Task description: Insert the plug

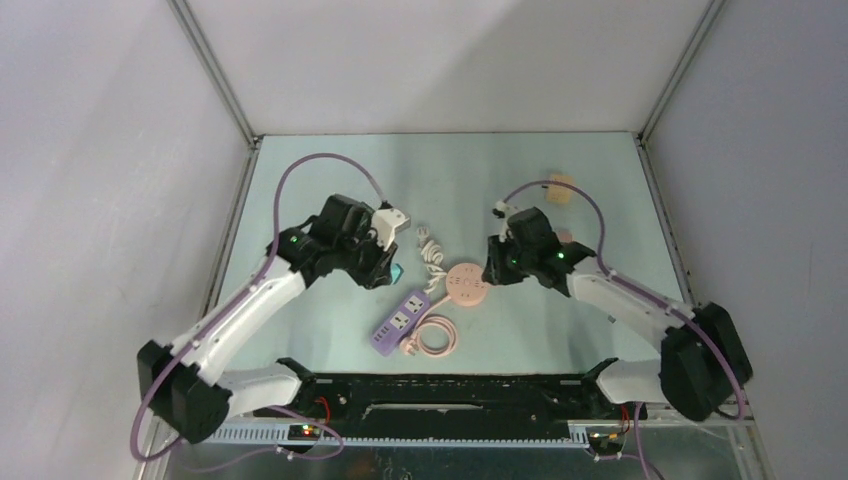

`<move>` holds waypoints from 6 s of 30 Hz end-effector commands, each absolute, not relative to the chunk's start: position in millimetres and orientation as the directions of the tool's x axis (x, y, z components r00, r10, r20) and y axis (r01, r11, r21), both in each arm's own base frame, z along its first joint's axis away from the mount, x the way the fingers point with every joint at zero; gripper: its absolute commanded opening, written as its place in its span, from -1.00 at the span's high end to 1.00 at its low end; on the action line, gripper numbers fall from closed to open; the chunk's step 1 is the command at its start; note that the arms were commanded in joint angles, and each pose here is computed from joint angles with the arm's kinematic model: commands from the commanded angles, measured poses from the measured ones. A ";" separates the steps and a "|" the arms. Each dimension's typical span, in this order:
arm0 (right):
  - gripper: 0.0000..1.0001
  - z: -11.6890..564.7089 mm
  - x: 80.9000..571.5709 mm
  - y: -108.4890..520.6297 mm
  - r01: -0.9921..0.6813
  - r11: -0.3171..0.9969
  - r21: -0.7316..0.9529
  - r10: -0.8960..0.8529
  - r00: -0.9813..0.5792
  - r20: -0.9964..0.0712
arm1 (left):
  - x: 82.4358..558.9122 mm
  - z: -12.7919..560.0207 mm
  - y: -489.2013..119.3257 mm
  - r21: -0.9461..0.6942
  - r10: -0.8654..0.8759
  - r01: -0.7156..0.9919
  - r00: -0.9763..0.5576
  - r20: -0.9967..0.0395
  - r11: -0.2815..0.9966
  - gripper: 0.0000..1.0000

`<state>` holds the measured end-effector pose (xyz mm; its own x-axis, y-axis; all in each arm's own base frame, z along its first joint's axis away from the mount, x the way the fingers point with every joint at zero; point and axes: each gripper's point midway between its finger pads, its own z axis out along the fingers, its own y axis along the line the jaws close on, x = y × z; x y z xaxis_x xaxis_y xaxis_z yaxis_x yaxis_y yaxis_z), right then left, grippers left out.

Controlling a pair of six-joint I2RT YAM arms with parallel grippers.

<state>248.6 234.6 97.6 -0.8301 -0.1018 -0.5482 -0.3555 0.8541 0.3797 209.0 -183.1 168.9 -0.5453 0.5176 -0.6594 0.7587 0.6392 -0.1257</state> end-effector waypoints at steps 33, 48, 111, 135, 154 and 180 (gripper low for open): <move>0.03 116.3 233.5 136.9 -0.174 0.876 0.451 0.174 -0.756 -0.631 | 156.1 96.6 -210.3 -0.105 0.761 0.767 -0.642 -0.098 0.633 1.00; 0.03 116.7 235.1 139.0 -0.173 0.871 0.461 0.182 -0.757 -0.628 | 149.7 82.4 -200.9 -0.094 0.766 0.765 -0.642 -0.038 0.637 1.00; 0.03 121.8 230.0 139.0 -0.172 0.858 0.483 0.200 -0.754 -0.625 | 195.3 73.8 -224.1 0.100 0.718 0.714 -0.671 -0.188 0.693 -0.96; 0.02 110.5 232.2 124.9 -0.111 0.896 0.431 0.204 -0.759 -0.618 | 238.0 283.9 -139.2 0.102 0.155 0.280 -0.174 -0.972 0.955 -0.99; -0.19 112.3 329.4 73.1 0.084 0.989 0.123 0.143 -0.771 -0.620 | 233.1 255.3 -104.2 0.105 0.165 0.200 -0.312 -0.936 0.974 -0.99; -0.84 77.8 547.1 7.4 0.246 0.969 0.022 0.223 -0.830 -0.512 | 232.7 238.1 -103.7 0.121 0.195 0.217 -0.359 -0.913 0.969 -0.99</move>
